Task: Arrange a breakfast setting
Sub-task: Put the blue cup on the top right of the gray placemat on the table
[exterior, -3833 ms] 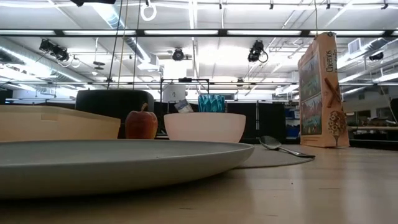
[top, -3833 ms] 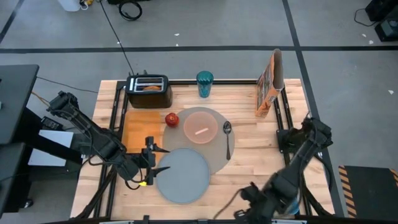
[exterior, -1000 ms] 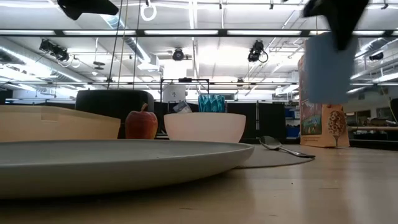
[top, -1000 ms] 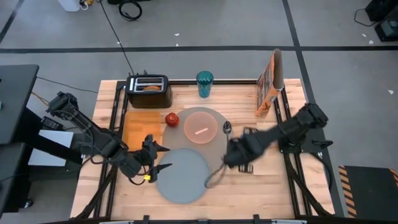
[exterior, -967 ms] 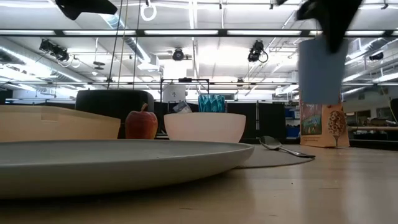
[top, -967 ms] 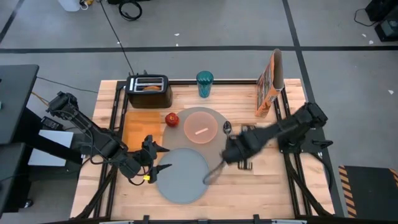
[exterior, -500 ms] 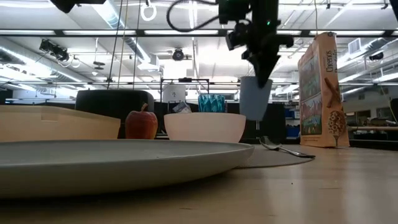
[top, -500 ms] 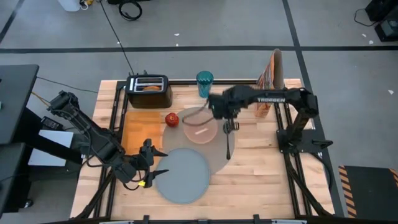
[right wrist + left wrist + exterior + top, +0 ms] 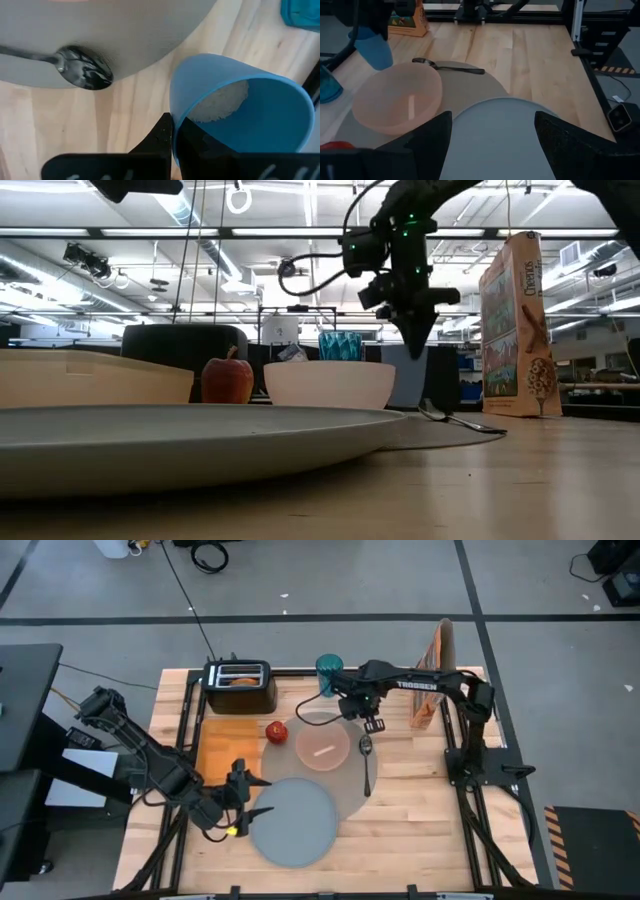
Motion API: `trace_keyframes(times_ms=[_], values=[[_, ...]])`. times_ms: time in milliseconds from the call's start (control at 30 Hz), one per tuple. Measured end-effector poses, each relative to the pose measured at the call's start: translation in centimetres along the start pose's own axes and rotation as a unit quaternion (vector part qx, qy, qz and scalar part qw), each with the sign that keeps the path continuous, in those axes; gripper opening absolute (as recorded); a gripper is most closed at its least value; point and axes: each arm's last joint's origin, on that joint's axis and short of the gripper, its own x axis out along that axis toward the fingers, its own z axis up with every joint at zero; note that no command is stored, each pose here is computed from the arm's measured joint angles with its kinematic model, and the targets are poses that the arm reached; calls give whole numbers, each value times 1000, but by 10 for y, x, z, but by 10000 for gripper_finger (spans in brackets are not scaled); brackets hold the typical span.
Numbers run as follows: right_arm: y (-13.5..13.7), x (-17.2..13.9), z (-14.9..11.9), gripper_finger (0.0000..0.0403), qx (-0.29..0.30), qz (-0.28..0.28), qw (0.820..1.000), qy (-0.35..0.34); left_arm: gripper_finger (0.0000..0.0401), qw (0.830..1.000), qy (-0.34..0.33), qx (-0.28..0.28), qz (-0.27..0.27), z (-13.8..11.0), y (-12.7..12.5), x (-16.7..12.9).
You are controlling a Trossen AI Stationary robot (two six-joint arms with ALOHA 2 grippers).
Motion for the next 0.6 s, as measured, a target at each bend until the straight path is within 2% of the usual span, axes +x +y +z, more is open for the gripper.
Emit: trace_keyframes(times_ms=[433,600], values=[[-6,12,9,14,-12,-13,1000,-11,291,1000,-1,-17,21,3,8,7],[-6,12,9,27,-2,-10,1000,-14,291,1000,-1,-15,21,3,8,7]])
